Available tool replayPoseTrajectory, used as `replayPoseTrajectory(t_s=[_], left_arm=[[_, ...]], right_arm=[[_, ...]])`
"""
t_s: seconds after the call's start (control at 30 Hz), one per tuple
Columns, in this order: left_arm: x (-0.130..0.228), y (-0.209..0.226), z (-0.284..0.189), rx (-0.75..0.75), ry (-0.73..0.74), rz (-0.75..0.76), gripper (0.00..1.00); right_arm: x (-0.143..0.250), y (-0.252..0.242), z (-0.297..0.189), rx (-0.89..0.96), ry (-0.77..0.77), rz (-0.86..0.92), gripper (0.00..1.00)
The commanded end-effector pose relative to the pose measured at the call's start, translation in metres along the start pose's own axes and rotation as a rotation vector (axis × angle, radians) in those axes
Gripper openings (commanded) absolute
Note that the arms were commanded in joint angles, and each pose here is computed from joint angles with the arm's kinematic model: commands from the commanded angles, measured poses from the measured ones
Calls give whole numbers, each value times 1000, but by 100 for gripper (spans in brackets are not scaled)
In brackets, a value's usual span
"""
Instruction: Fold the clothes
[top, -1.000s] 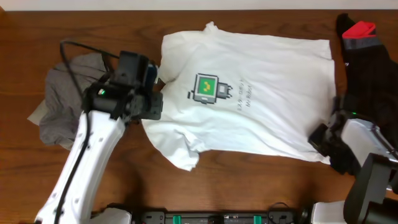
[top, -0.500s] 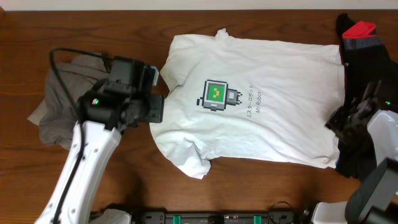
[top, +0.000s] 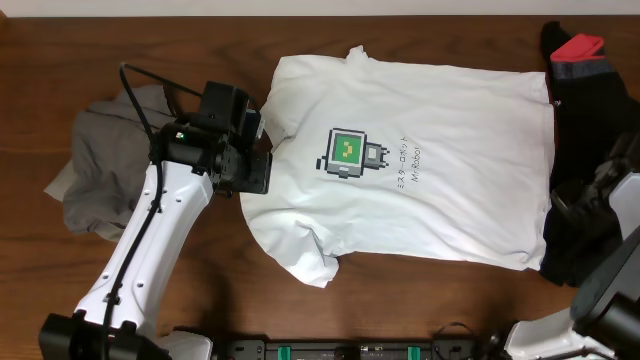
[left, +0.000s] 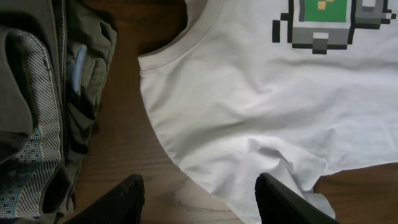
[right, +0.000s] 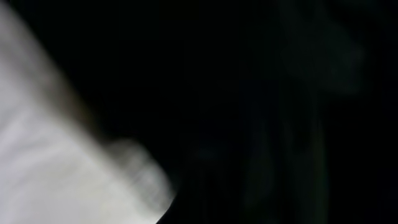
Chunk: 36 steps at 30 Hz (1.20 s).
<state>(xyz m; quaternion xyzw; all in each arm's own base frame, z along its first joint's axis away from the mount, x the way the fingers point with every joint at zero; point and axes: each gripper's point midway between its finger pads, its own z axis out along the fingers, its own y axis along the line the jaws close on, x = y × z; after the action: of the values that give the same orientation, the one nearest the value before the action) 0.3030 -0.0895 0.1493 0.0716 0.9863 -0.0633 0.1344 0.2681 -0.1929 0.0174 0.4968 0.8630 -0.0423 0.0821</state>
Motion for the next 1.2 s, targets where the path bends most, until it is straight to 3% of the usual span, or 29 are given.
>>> replayPoseTrajectory(t_s=[0.0,0.1,0.3,0.4,0.57,0.67,0.77,0.93,1.1,1.17], left_arm=[[3,-1,1,11,7,11,60],[3,-1,1,11,7,11,60],[4,-1,1,11,11,23,60],[2,-1,1,12,2,26,61],[-11,-1,1,13,-48,29,68],[-20,-2,8,14,-67,39,68],[-21,-1,26,11,-29,47,58],[-10,7,74,-13,113,57,56],[5,20,119,-67,235,50,34],[12,26,132,-94,274,52,31]], right_arm=[[-10,-40,13,129,-16,96,1],[-18,-76,15,222,-39,203,1],[-47,-121,-4,210,-55,372,1],[-65,-95,-21,-10,-23,318,1],[-72,-25,-58,-404,20,152,26],[-65,12,-82,-594,29,45,33],[-49,34,-96,-658,59,-35,35],[-12,66,-108,-671,125,-204,36],[20,98,-113,-686,172,-375,36],[32,110,-116,-698,177,-451,36]])
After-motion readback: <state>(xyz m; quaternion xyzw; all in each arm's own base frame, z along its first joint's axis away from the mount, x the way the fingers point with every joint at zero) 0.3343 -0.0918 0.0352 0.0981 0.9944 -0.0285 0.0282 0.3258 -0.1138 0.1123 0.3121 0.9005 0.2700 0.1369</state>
